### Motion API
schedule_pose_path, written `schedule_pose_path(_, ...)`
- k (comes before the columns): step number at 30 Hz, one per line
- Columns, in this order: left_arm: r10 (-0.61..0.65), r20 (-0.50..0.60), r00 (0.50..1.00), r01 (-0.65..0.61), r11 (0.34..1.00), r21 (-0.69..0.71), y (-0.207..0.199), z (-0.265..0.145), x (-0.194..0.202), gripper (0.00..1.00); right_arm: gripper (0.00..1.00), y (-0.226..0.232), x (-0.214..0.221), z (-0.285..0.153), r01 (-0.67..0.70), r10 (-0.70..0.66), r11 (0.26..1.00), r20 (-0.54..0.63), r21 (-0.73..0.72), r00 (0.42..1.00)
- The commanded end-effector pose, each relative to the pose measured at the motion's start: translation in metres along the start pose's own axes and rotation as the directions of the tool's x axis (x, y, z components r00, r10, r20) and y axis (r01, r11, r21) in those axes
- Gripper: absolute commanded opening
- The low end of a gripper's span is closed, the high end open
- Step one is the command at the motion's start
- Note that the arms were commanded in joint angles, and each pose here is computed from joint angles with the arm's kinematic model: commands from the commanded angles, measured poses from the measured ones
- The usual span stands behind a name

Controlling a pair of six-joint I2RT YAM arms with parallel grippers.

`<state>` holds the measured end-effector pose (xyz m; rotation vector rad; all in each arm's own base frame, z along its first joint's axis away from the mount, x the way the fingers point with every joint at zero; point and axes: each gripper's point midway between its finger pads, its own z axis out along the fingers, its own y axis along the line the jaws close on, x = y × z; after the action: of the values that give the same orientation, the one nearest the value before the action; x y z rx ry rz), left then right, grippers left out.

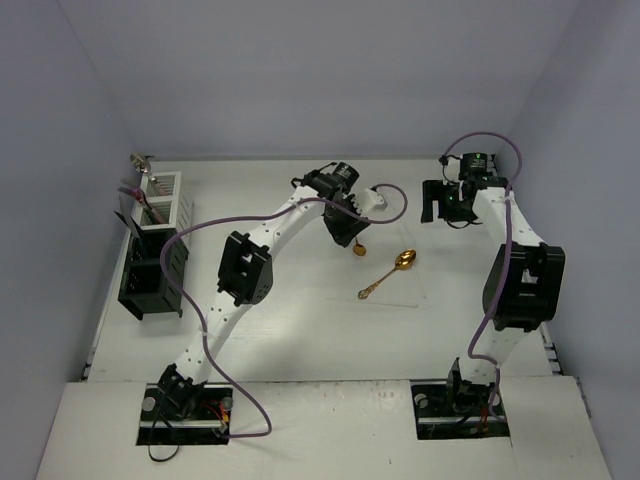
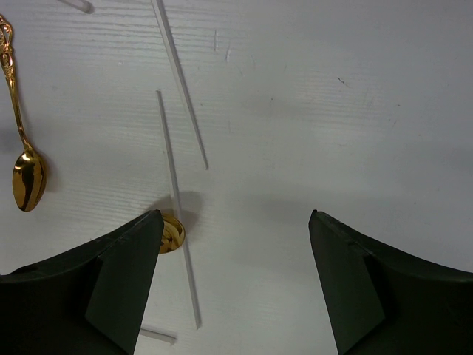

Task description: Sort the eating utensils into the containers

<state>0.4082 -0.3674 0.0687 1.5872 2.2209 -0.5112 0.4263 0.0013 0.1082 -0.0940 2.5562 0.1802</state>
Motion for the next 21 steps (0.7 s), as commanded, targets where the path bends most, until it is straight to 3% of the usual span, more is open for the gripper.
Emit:
schedule_pose_path(1,-0.229,0.219,0.948,0.280,0.929,-0.240,0.023,-0.053,-0.062,0.45,0.77,0.004,-0.017,-0.020,0.010,-0.010,1.000,0.072,-0.001,0.997)
schedule_pose_path(3,-0.316,0.263,0.911,0.389,0.870,-0.303,0.032,-0.050,-0.065,0.45,0.77,0.002,-0.017,-0.020,0.008,-0.008,1.000,0.073,0.003,0.997)
schedule_pose_path(5,-0.412,0.331,0.849,0.520,0.762,-0.386,0.049,-0.050,-0.063,0.45,0.77,-0.003,-0.018,-0.022,-0.001,0.000,1.000,0.078,0.014,0.997)
schedule_pose_path(9,-0.507,0.393,0.767,0.638,0.664,-0.390,0.056,-0.044,-0.062,0.45,0.78,-0.010,-0.020,-0.025,-0.018,0.015,0.999,0.088,0.028,0.996)
schedule_pose_path(12,-0.513,0.415,0.751,0.657,0.635,-0.406,0.054,-0.043,-0.065,0.45,0.78,-0.013,-0.020,-0.025,-0.026,0.023,0.999,0.088,0.031,0.996)
schedule_pose_path(21,-0.551,0.420,0.721,0.686,0.652,-0.322,0.035,-0.018,-0.079,0.50,0.78,-0.014,-0.019,-0.028,-0.026,0.023,0.999,0.091,0.034,0.996)
